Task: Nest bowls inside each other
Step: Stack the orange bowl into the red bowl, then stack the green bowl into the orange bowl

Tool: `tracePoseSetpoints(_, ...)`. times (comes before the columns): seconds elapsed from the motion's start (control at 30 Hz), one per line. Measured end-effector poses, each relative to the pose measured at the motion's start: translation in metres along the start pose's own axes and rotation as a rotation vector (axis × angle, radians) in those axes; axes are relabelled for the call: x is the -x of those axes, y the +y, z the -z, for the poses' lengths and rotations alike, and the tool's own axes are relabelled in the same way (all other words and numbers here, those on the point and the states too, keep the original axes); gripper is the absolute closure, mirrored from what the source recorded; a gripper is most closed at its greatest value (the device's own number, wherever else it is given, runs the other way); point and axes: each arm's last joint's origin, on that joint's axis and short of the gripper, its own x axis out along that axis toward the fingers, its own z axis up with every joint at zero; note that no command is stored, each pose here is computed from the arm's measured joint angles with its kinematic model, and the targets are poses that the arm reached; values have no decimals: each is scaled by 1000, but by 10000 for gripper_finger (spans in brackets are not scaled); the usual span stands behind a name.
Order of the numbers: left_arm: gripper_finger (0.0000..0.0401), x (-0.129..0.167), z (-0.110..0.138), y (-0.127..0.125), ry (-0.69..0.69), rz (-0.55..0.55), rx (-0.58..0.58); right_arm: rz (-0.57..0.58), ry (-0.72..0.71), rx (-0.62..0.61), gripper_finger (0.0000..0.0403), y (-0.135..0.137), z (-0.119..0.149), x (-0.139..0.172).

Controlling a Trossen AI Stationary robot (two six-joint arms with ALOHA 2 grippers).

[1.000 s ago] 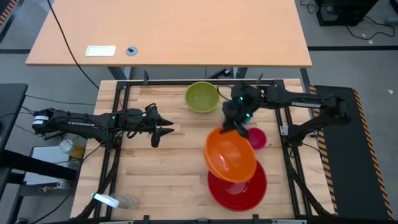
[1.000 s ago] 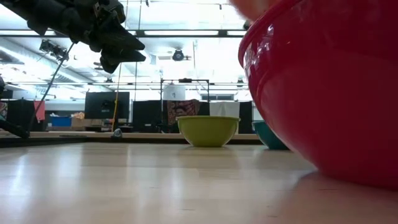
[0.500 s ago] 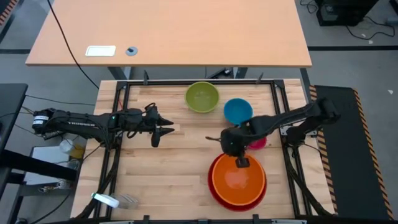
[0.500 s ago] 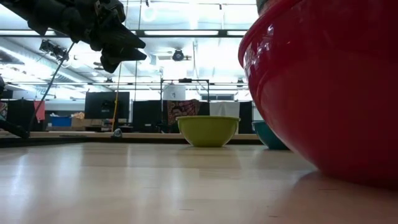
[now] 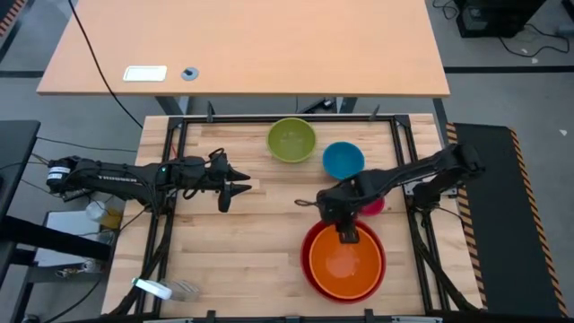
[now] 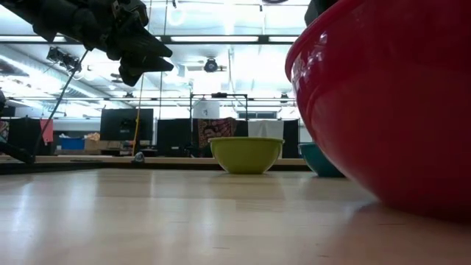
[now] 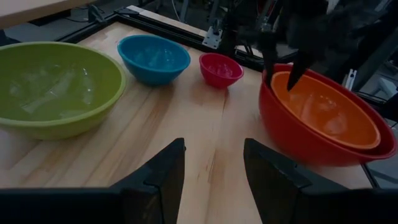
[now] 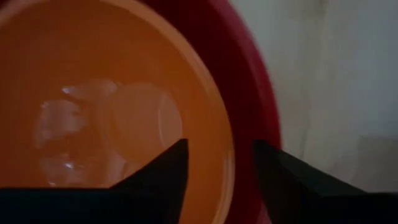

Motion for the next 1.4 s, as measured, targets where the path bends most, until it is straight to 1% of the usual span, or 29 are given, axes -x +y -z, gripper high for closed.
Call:
tracePoseSetpoints(0.1, 234, 0, 0, 0, 0, 0, 0, 40, -41, -28, 180, -2, 7, 17)
tracePoseSetpoints(0.17, 234, 0, 0, 0, 0, 0, -5, 111, -66, -40, 168, -4, 14, 30)
tracePoseSetpoints(0.27, 234, 0, 0, 0, -1, -2, -12, 236, -130, -52, 162, -11, 24, 47)
tracePoseSetpoints(0.4, 234, 0, 0, 0, -3, -1, -11, 288, -222, -87, 167, -29, 33, 61)
tracePoseSetpoints(0.5, 234, 0, 0, 0, -3, -1, -4, 318, -262, -100, 173, -46, 37, 61)
tracePoseSetpoints(0.57, 234, 0, 0, 0, -3, -1, -4, 334, -281, -94, 176, -58, 34, 60)
tracePoseSetpoints(0.67, 234, 0, 0, 0, -3, -1, 9, 359, -304, -73, 179, -75, 24, 56)
tracePoseSetpoints(0.8, 234, 0, -1, 0, -5, 0, 36, 347, -334, -60, 182, -105, 4, 41)
tracePoseSetpoints(0.9, 234, 0, -1, 0, -5, 0, 42, 403, -322, -132, 185, -136, -8, 31)
tracePoseSetpoints(1.0, 234, 0, -1, 0, -5, 0, 45, 452, -316, -220, 188, -169, -19, 31)
tracePoseSetpoints(1.17, 234, 0, -1, 0, -5, 0, 45, 480, -363, -444, 194, -219, -28, 39)
tracePoseSetpoints(1.3, 234, 0, 0, 0, -4, 0, 45, 491, -355, -555, 198, -251, -28, 36)
tracePoseSetpoints(1.4, 234, 0, 0, 0, -1, -1, 41, 465, -336, -594, 201, -265, -29, 30)
